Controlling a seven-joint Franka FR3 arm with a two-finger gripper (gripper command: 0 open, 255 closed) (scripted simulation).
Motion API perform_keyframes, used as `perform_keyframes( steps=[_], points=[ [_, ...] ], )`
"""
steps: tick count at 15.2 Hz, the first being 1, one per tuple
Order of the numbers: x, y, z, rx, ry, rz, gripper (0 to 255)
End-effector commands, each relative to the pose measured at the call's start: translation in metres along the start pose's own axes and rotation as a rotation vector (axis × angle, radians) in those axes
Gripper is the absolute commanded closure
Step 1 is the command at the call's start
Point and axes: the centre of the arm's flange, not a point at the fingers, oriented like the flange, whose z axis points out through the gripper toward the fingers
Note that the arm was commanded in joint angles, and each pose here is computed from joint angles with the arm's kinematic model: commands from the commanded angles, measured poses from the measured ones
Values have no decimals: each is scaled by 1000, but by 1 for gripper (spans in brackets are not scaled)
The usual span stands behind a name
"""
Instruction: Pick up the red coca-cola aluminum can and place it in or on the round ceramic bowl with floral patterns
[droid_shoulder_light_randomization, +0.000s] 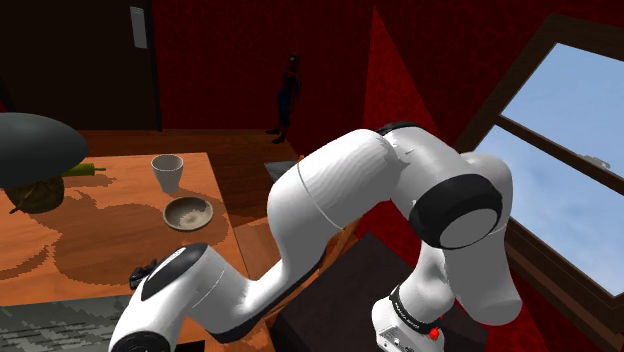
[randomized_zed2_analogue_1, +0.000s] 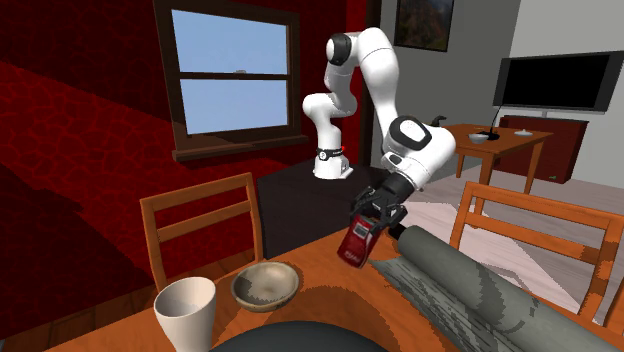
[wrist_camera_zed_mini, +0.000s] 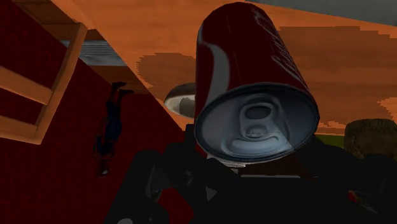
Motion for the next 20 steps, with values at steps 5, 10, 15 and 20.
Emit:
perform_keyframes(
  steps=[5, 10, 15, 20],
  points=[
    [26, 2, -20, 0, 0, 0, 255],
    [47, 4, -36, 0, 0, 0, 255],
    [70, 7, -38, 0, 0, 0, 255],
    [118, 17, 7, 0, 0, 0, 255]
  ],
)
